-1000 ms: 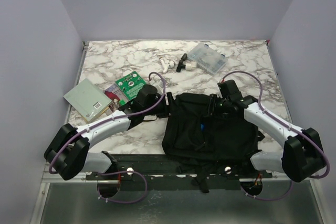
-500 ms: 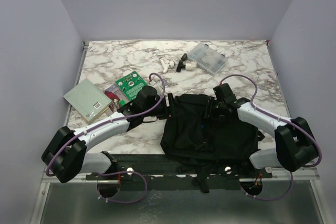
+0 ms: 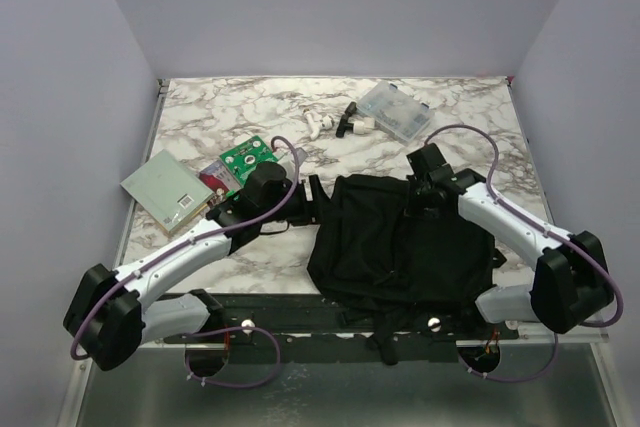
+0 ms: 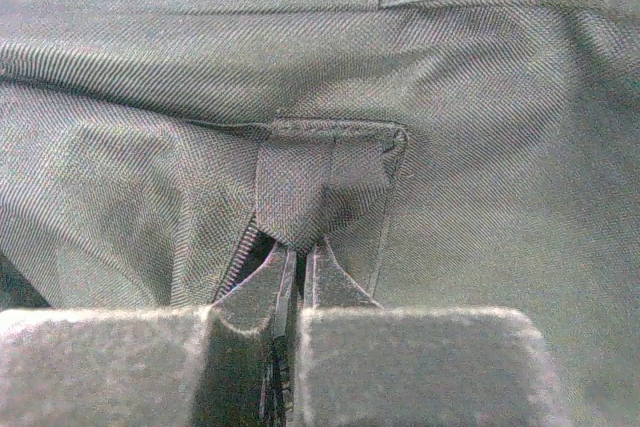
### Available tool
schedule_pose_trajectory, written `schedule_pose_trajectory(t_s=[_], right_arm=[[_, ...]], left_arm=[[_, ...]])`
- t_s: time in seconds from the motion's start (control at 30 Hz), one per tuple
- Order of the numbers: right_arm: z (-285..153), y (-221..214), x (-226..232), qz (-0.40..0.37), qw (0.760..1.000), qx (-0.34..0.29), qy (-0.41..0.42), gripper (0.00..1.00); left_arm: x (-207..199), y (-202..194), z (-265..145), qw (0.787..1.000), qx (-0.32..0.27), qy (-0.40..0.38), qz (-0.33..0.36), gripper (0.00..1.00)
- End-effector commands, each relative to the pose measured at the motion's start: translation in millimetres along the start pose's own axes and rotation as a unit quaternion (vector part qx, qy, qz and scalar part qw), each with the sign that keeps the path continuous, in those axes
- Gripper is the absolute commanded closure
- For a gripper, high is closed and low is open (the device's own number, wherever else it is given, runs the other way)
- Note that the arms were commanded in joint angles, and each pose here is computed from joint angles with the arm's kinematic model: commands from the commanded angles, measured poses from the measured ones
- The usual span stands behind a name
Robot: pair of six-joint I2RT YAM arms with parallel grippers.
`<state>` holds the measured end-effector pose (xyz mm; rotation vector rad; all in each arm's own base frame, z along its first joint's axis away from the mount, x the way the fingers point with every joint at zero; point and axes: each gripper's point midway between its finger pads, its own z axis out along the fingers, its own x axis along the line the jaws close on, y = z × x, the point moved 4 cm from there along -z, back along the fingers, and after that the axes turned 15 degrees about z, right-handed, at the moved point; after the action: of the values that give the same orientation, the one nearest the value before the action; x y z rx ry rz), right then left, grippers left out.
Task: Pack the student bag
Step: Place the stationery in the student bag, then pick up the stationery from the center of the board.
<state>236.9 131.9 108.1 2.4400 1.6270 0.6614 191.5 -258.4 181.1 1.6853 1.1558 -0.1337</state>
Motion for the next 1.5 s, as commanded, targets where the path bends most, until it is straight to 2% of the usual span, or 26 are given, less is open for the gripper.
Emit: schedule_pose_trajectory(t_s=[0.0, 0.2, 0.23, 0.33, 0.5, 0.6, 0.7, 0.87, 1.0, 1.2, 1.47], right_arm=[[-30, 21, -7, -0.018, 0.998, -0.056, -0.03, 1.0], [-22, 25, 8, -0.043, 0.998, -0.04, -0.006, 0.99], [-21, 27, 10, -0.048, 0.998, -0.041, -0.001, 0.97], [-23, 32, 12, -0.051, 0.998, -0.048, -0.005, 0.76], [-41, 38, 17, -0.062, 0.996, -0.062, 0.015, 0.62], [-58, 46, 25, -0.067, 0.994, -0.075, 0.033, 0.58], [-68, 55, 42, -0.075, 0.991, -0.093, 0.061, 0.54], [-74, 54, 106, -0.098, 0.98, -0.107, 0.14, 0.44], [-61, 21, 177, -0.118, 0.961, -0.073, 0.241, 0.36], [-29, -51, 265, -0.145, 0.929, -0.033, 0.338, 0.28], [35, -118, 309, -0.17, 0.921, -0.042, 0.348, 0.23]], left_arm=[[1, 29, -28, 0.998, -0.039, 0.023, 0.031, 0.3], [10, 52, -66, 0.996, -0.069, 0.037, 0.034, 0.28], [9, 55, -72, 0.995, -0.078, 0.041, 0.042, 0.26], [13, 61, -88, 0.993, -0.081, 0.069, 0.055, 0.24], [18, 75, -116, 0.983, -0.096, 0.12, 0.105, 0.16], [20, 91, -139, 0.969, -0.113, 0.166, 0.145, 0.14], [25, 107, -163, 0.944, -0.154, 0.227, 0.18, 0.08], [36, 122, -192, 0.903, -0.215, 0.309, 0.207, 0.06], [43, 116, -201, 0.885, -0.255, 0.329, 0.207, 0.05], [55, 106, -219, 0.854, -0.309, 0.362, 0.21, 0.03], [56, 101, -237, 0.831, -0.35, 0.383, 0.201, 0.02]])
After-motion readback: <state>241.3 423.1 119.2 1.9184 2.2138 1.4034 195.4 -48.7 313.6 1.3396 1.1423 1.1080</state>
